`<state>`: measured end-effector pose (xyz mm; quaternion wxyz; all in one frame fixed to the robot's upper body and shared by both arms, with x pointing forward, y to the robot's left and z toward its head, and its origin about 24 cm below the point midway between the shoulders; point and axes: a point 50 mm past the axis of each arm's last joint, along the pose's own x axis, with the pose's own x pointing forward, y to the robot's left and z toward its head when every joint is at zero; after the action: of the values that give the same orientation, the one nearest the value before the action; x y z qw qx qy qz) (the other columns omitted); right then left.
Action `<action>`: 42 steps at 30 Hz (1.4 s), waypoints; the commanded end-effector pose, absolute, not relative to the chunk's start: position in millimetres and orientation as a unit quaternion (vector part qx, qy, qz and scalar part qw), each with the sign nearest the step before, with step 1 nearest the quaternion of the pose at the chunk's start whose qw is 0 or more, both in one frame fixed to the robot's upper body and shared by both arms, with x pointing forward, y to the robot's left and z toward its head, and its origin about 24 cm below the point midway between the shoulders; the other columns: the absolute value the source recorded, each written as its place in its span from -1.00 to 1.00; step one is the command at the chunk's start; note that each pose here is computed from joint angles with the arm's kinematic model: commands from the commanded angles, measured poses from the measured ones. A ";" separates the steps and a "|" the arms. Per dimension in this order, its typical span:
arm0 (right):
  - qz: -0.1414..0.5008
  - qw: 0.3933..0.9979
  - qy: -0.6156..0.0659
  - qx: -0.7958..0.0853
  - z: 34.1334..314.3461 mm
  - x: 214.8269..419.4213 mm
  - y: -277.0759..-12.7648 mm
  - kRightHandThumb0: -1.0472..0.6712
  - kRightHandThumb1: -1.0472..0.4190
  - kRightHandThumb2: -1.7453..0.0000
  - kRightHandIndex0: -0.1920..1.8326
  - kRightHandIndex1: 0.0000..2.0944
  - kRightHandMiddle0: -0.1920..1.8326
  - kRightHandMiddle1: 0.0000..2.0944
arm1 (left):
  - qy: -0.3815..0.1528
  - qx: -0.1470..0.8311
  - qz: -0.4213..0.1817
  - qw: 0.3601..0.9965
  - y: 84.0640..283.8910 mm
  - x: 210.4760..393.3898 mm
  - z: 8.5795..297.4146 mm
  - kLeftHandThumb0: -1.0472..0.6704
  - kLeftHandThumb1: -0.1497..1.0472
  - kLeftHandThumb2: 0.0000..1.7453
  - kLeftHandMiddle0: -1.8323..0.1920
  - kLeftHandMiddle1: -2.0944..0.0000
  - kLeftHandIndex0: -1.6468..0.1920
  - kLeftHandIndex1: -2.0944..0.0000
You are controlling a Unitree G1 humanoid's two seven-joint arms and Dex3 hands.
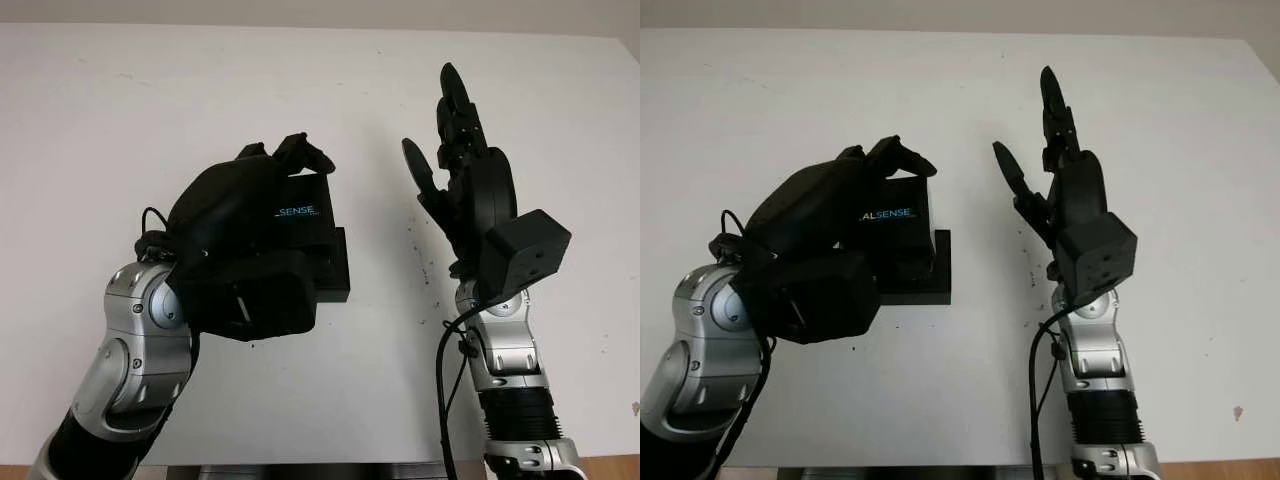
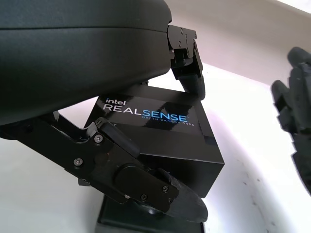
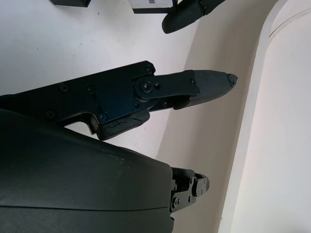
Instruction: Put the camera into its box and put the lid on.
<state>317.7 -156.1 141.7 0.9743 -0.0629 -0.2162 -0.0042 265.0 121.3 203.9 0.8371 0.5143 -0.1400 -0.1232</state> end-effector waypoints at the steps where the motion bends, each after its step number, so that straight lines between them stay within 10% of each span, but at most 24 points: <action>1: -0.006 0.972 -0.226 -0.059 145.3 317.7 -155.6 -0.63 -1.00 0.72 -0.81 -0.95 -0.75 -0.88 | -0.148 0.508 -0.137 0.838 116.6 260.3 201.0 -0.10 1.00 -0.65 0.50 -0.99 0.71 -0.64; 9: -0.010 0.972 -0.225 -0.060 145.1 317.0 -154.8 -0.63 -1.00 0.72 -0.81 -0.95 -0.74 -0.85 | -0.145 0.514 -0.153 0.831 112.2 260.3 188.7 -0.10 1.00 -0.63 0.58 -0.98 0.73 -0.40; 20: -0.010 0.972 -0.226 -0.063 144.9 316.4 -153.2 -0.63 -1.00 0.72 -0.81 -0.95 -0.77 -0.83 | -0.118 0.527 -0.154 0.827 109.2 262.7 171.9 -0.10 1.00 -0.60 0.59 -1.00 0.81 -0.75; 28: -0.010 0.972 -0.225 -0.060 143.7 316.7 -152.7 -0.64 -1.00 0.72 -0.80 -0.94 -0.78 -0.80 | -0.110 0.537 -0.135 0.826 108.2 263.5 167.0 -0.06 1.00 -0.61 0.77 -1.00 0.85 -0.51; 36: -0.013 0.973 -0.223 -0.064 143.8 315.5 -154.3 -0.63 -1.00 0.73 -0.80 -0.94 -0.80 -0.77 | -0.111 0.533 -0.139 0.827 104.1 262.9 161.8 -0.09 1.00 -0.58 0.59 -1.00 0.91 -0.84; 42: -0.011 0.971 -0.228 -0.069 144.0 314.9 -154.1 -0.62 -1.00 0.72 -0.79 -0.94 -0.81 -0.75 | -0.117 0.533 -0.150 0.825 101.3 262.1 158.1 -0.11 1.00 -0.56 0.67 -1.00 0.89 -0.74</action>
<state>317.4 -153.3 141.8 0.9732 -0.0688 -0.2192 -0.0107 264.3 104.3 165.9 0.8239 0.5357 -0.1251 -0.1364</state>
